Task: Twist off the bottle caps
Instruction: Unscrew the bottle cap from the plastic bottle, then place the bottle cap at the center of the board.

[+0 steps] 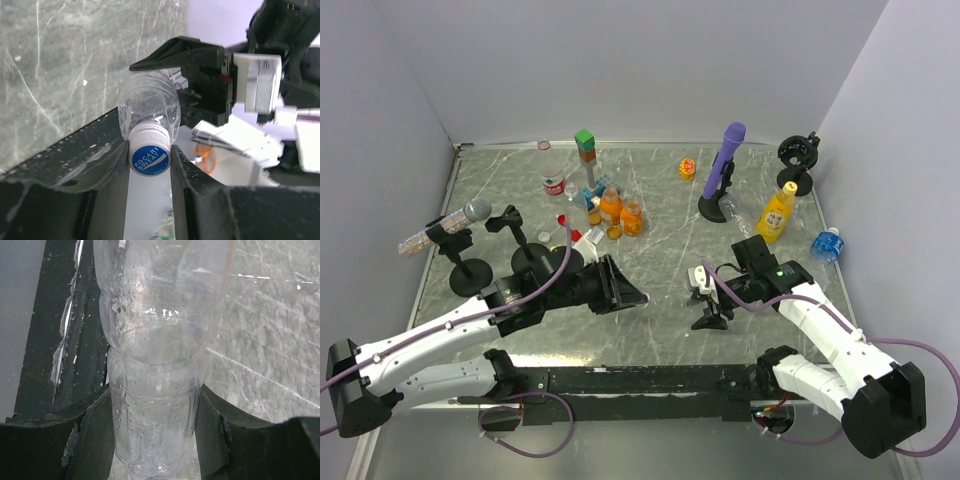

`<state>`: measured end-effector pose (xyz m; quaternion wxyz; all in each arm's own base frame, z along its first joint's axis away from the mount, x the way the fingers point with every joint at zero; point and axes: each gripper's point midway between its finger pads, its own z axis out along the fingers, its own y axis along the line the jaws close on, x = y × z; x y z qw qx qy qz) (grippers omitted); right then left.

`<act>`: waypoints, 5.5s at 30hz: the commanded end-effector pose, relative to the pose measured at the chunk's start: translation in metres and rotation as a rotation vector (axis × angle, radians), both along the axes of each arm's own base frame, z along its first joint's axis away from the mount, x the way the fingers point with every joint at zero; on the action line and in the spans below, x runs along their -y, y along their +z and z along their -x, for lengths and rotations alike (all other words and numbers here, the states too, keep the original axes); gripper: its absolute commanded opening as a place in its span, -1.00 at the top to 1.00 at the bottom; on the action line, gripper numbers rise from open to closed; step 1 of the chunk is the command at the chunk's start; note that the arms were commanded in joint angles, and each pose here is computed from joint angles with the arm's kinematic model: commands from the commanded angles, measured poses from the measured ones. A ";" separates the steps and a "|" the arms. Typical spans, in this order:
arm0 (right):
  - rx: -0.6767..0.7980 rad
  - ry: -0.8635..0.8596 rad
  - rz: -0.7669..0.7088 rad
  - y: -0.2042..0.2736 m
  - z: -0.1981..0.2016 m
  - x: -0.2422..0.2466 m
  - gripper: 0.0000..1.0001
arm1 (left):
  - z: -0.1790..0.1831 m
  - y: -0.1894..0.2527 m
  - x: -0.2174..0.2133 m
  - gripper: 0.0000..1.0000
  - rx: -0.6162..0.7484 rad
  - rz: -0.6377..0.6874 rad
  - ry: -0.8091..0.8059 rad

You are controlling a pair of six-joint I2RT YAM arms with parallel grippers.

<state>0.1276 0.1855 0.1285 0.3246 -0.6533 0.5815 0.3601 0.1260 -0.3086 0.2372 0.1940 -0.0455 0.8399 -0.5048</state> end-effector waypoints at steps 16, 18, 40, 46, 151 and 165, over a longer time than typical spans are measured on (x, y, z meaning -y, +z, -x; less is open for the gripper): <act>0.026 0.017 0.024 -0.003 0.004 0.006 0.68 | -0.006 0.045 -0.020 -0.85 0.136 0.084 0.075; 0.027 0.018 0.023 -0.003 0.004 0.006 0.68 | -0.001 0.047 -0.026 -0.91 0.238 0.081 0.029; 0.024 0.016 0.022 -0.003 0.005 0.006 0.68 | 0.016 0.029 0.001 -0.78 1.441 0.010 -0.550; 0.024 0.019 0.021 -0.003 0.005 0.006 0.68 | 0.013 0.020 0.008 -0.51 1.413 0.000 -0.585; 0.126 -0.639 -0.175 0.066 -0.083 0.081 0.65 | -0.125 -0.132 0.075 0.99 0.315 -0.603 -0.117; 0.104 -0.543 -0.153 0.059 -0.075 0.061 0.64 | -0.046 -0.177 -0.133 0.91 -0.006 -0.778 0.266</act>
